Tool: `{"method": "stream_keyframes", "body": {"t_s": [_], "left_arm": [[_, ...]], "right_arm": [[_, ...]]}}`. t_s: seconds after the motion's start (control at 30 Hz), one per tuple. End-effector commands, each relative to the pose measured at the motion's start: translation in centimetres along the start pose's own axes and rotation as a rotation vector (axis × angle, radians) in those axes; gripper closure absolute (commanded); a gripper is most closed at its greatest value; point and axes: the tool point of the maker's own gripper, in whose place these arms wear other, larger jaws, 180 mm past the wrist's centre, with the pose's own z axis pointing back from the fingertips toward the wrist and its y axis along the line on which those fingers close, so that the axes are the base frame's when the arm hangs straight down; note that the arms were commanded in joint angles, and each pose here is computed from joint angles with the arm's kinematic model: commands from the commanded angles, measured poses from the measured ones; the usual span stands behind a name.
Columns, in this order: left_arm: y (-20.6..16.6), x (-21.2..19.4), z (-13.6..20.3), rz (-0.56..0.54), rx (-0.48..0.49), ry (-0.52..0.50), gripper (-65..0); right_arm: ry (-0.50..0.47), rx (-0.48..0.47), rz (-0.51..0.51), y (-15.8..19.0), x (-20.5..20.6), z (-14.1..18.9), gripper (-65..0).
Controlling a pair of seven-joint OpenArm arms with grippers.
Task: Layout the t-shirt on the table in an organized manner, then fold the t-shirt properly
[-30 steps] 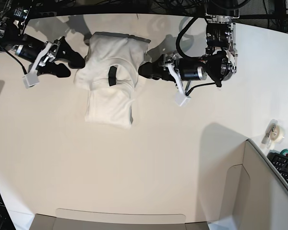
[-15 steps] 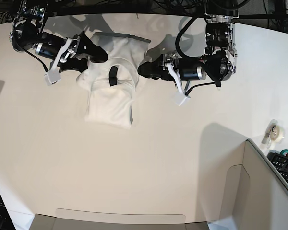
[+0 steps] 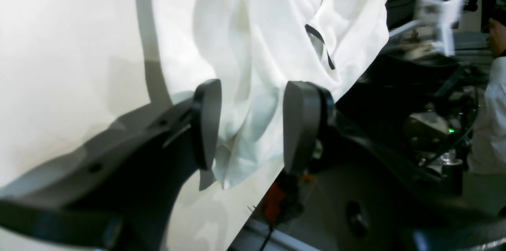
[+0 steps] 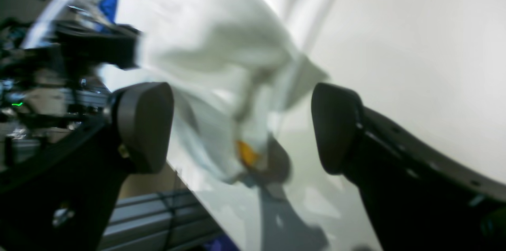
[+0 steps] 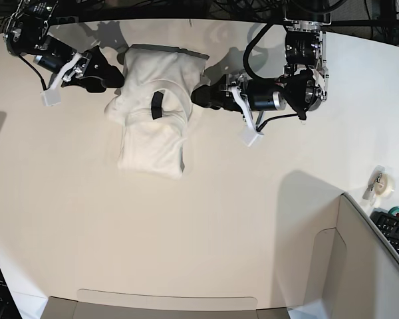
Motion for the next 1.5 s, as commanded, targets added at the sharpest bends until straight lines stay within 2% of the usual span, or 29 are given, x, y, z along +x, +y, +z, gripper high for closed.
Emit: {"method": "stream_keyframes", "body": {"t_s": [0.0, 0.07, 0.27, 0.4, 0.67, 1.23, 1.33, 1.4, 1.47], "left_arm": [[-0.8, 1.0, 0.2, -0.017, -0.025, -0.026, -25.7], [-0.8, 1.0, 0.2, -0.017, -0.025, -0.026, -25.7], [-0.8, 0.9, 0.2, -0.016, -0.027, -0.025, -25.7], [-0.8, 0.9, 0.2, -0.016, -0.027, -0.025, -25.7], [-0.9, 0.9, 0.1, -0.015, -0.028, -0.026, -25.7], [-0.9, 0.9, 0.1, -0.014, -0.029, -0.026, -25.7], [-0.9, 0.9, 0.1, -0.014, -0.029, -0.026, -25.7], [-0.9, 0.9, 0.1, -0.014, -0.029, -0.026, -25.7], [-0.9, 0.9, 0.1, -0.014, -0.028, -0.025, -25.7]], "right_arm": [[-0.05, 0.019, 0.023, 0.5, 1.5, 0.0, -53.8], [-0.054, 0.018, 0.025, 0.5, 1.8, -0.5, -53.8], [-0.061, 0.091, 0.017, 2.2, 1.7, -2.0, -53.8], [-0.073, 0.114, 0.014, 2.8, 1.8, -1.8, -53.8], [-0.103, 0.135, 0.121, 5.6, 3.0, -0.7, -53.8], [-0.078, 0.085, 0.067, 3.3, 2.3, -1.2, -54.3], [-0.098, 0.063, 0.057, 2.8, 2.4, -0.8, -54.4], [-0.105, 0.064, 0.05, 2.8, 2.4, -0.9, -56.7], [-0.103, 0.062, 0.052, 2.8, 2.4, -0.9, -62.1]]}}
